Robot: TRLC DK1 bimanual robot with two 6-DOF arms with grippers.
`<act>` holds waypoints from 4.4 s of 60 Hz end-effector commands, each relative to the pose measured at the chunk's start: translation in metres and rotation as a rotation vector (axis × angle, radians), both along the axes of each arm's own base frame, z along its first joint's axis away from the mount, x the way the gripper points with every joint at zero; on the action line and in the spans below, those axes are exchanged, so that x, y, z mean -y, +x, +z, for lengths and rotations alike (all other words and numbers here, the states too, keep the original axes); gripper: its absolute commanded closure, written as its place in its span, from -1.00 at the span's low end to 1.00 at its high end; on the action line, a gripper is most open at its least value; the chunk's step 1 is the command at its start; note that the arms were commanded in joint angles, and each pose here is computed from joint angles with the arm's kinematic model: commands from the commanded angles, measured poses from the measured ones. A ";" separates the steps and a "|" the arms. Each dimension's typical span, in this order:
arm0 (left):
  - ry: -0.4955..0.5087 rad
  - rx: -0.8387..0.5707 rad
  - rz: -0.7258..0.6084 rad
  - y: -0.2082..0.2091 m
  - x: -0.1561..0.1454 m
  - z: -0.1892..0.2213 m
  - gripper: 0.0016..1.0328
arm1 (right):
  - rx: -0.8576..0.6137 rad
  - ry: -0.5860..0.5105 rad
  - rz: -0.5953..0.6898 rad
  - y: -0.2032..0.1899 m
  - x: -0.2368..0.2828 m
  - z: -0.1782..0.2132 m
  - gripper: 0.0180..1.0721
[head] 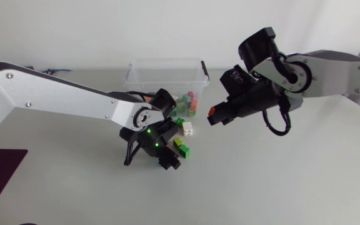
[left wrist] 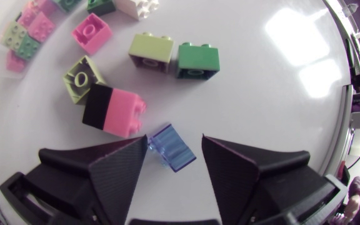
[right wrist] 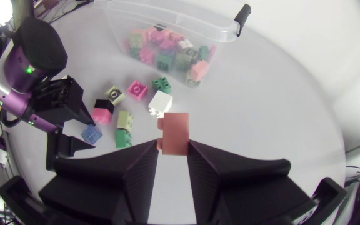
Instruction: Place the duplo bricks in the container
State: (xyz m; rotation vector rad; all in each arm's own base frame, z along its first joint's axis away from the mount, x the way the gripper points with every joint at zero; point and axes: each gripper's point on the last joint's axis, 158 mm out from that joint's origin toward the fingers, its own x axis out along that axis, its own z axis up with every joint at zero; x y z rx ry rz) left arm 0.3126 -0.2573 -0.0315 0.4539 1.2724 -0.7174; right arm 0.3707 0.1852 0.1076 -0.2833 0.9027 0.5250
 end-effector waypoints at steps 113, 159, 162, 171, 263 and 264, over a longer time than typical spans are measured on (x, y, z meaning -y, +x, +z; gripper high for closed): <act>-0.136 0.221 0.033 0.023 -0.040 0.097 -0.38 | 0.281 0.242 -0.139 0.182 -0.076 0.053 -0.45; -0.066 0.076 -0.613 -0.021 0.016 0.030 -0.54 | 0.274 0.281 -0.106 0.085 0.026 0.088 -0.93; -0.058 0.064 -0.630 -0.018 0.016 0.026 -0.54 | 0.271 0.284 -0.099 0.076 0.030 0.087 -0.93; -0.045 0.045 -0.649 -0.007 0.014 0.013 -0.54 | 0.273 0.286 -0.083 0.052 0.041 0.087 -0.93; 0.058 -0.134 -0.153 0.006 0.021 -0.021 0.61 | 0.266 0.288 -0.053 -0.015 0.050 0.075 -0.91; 0.059 -0.132 -0.153 0.006 0.020 -0.020 0.61 | 0.265 0.288 -0.052 -0.015 0.050 0.074 -0.91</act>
